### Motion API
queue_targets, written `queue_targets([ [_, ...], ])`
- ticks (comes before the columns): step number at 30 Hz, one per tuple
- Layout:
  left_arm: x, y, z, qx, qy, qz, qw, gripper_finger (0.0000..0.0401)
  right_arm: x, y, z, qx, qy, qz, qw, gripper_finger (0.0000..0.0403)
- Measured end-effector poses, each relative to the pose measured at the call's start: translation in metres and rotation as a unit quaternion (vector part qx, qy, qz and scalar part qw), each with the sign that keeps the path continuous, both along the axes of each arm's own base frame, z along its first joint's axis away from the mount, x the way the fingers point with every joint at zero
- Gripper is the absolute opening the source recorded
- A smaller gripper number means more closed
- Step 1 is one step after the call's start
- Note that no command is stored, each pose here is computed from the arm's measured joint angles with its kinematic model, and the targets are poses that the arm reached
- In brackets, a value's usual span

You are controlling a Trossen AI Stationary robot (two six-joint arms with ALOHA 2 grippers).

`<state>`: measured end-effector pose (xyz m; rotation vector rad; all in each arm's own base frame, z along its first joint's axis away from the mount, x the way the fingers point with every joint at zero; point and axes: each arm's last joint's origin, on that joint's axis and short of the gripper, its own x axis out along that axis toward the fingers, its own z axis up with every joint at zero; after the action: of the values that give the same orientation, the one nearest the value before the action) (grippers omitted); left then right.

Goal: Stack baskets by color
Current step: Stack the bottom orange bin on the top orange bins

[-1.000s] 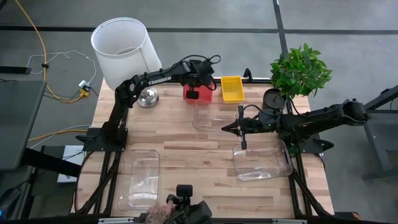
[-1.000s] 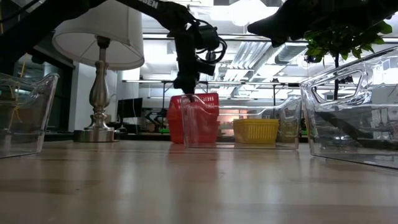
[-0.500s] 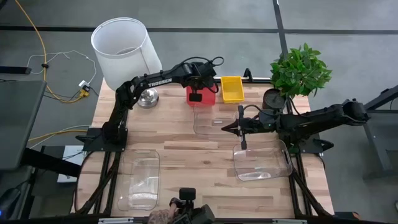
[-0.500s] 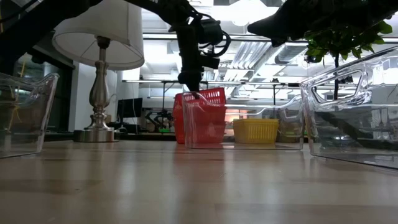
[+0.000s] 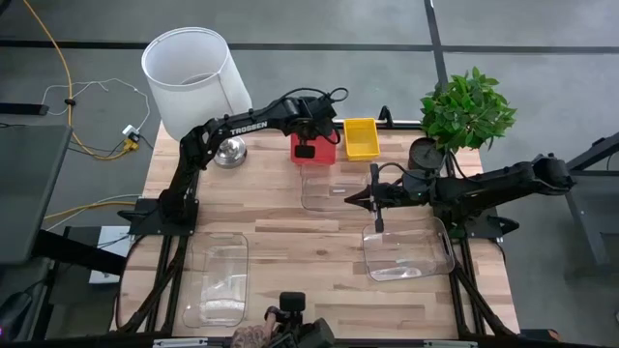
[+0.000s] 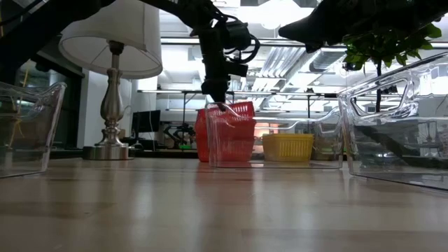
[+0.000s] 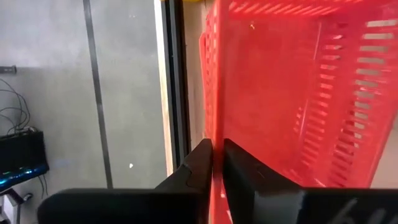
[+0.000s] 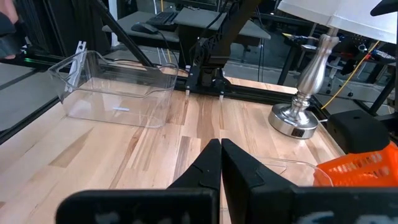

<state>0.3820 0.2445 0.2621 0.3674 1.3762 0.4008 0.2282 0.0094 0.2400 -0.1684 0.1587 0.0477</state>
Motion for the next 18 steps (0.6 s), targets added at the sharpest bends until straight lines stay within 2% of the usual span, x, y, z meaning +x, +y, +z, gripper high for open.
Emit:
queue_targets([
  [5,0.000,0.001,0.001,0.017,0.005,0.011,1.000,0.0047,0.000,0.000,0.000,0.000,0.000,0.000,1.000,0.0000],
  [12,0.003,-0.004,0.001,0.027,0.005,0.018,0.999,0.0100,0.000,0.000,0.000,0.000,0.000,0.000,1.000,0.0000],
  [15,0.007,-0.008,0.006,0.050,0.009,0.009,0.999,0.0123,0.000,0.000,0.000,0.000,0.000,0.000,1.000,0.0000],
  [18,0.014,-0.009,0.015,0.080,-0.018,0.016,0.996,0.0139,0.000,0.000,0.000,0.000,0.000,0.000,1.000,0.0000],
])
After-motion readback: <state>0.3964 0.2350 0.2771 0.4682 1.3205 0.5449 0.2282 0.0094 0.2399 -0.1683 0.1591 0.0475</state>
